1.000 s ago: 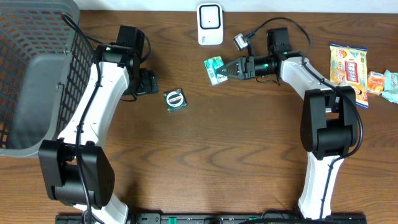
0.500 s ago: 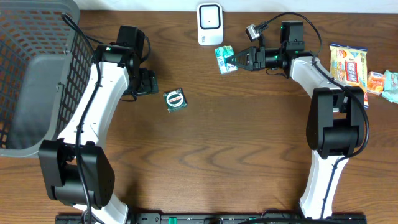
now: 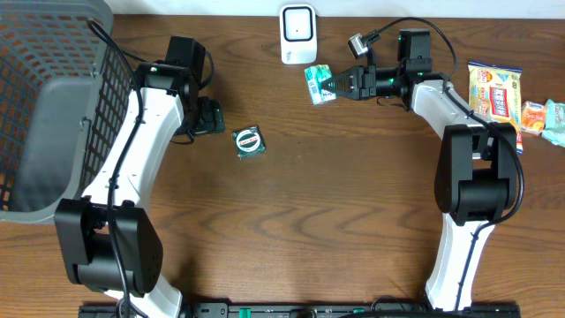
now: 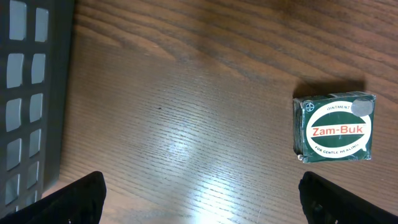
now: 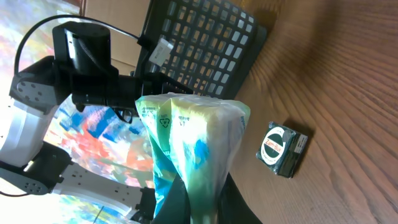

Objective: Scan the item barcode
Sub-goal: 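Hold the tissue pack and rotate it near the scanner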

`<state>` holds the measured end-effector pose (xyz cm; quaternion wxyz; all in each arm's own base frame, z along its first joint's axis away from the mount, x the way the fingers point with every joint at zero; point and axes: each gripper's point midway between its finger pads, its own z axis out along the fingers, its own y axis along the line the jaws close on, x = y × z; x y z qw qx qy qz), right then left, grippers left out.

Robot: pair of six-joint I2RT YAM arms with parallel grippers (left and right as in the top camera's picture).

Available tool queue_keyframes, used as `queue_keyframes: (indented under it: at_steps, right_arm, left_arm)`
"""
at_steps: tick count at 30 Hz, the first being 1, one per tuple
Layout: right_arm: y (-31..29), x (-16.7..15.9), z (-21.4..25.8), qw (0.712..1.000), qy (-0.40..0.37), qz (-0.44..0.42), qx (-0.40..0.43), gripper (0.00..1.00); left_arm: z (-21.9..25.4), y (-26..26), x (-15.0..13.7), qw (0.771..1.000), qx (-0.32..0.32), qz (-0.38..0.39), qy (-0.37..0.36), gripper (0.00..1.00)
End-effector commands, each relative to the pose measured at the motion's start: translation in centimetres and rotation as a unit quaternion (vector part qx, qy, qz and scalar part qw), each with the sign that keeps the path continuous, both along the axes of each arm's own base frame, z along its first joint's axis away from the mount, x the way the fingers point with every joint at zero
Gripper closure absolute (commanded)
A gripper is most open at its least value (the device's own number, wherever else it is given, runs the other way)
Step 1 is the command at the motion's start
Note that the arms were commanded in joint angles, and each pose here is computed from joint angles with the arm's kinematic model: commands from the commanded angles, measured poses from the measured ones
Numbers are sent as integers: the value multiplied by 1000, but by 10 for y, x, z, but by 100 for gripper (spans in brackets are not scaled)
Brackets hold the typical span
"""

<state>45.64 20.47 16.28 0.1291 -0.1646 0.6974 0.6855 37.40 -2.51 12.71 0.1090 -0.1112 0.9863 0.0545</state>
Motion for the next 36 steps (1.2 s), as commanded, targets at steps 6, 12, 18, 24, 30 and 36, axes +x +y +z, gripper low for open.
queue_keyframes:
  at_steps: [6, 12, 18, 24, 30, 36]
  right_arm:
    - [-3, 1, -3, 1000, 5, 2, 6, 99]
    - [-3, 2, -5, 1000, 5, -3, 0, 99]
    - [-3, 4, -7, 1000, 4, -6, -4, 99]
    - [-2, 7, -10, 1000, 4, -16, -14, 99]
    - [10, 10, -22, 998, 8, -32, -46, 98]
    - [29, 20, -69, 980, 37, -97, -171, 98]
  left_arm:
    - [0, 3, -1, 1000, 7, -3, 2, 2]
    - [0, 3, -1, 1000, 7, -3, 2, 2]
    - [0, 3, -1, 1000, 7, -3, 2, 2]
    - [0, 3, -1, 1000, 7, -3, 2, 2]
    - [0, 3, -1, 1000, 7, -3, 2, 2]
    - [0, 3, -1, 1000, 7, -3, 2, 2]
